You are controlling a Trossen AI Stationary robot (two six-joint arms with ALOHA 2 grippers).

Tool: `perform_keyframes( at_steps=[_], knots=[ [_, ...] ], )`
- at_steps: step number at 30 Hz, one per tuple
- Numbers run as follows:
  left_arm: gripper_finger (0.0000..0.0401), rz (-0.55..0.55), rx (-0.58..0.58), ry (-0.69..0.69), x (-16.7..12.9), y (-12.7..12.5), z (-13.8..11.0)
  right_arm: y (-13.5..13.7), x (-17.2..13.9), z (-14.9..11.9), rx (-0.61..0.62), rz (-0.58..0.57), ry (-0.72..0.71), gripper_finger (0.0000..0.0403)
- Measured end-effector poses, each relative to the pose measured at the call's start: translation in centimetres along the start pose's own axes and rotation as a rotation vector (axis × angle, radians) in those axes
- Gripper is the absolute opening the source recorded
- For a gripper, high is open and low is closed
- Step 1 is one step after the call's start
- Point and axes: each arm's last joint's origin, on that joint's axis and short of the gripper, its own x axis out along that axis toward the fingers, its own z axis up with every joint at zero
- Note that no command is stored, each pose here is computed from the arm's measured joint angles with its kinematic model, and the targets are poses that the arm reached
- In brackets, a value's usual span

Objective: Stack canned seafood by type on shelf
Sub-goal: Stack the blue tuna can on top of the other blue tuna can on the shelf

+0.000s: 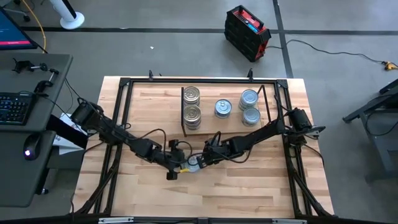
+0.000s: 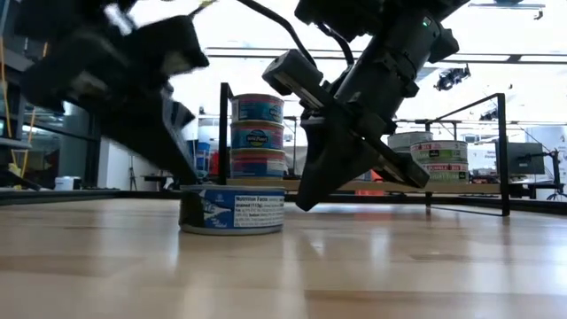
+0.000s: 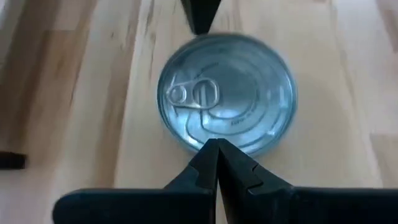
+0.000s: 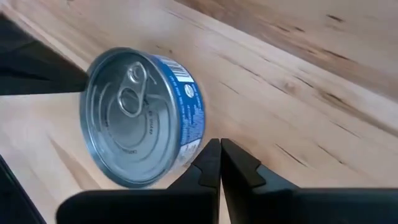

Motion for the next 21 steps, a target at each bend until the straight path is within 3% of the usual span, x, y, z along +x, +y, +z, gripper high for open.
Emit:
perform_keyframes(
  at_steps=[5,15,21],
  knots=[
    [0.0000,-0.038,-0.112,-0.060,0.3,-0.2,-1.2,0.0,0.0,0.0,-0.008,0.000,0.001,0.0000],
    [0.0000,-0.017,-0.102,-0.103,-0.1,-1.2,-1.3,0.0,0.0,0.0,-0.007,0.002,0.005,0.0000],
    [0.0000,-0.018,-0.039,-0.105,0.0,-1.7,-1.5,0.2,0.0,-0.6,0.043,0.015,0.013,0.0000]
  ],
)
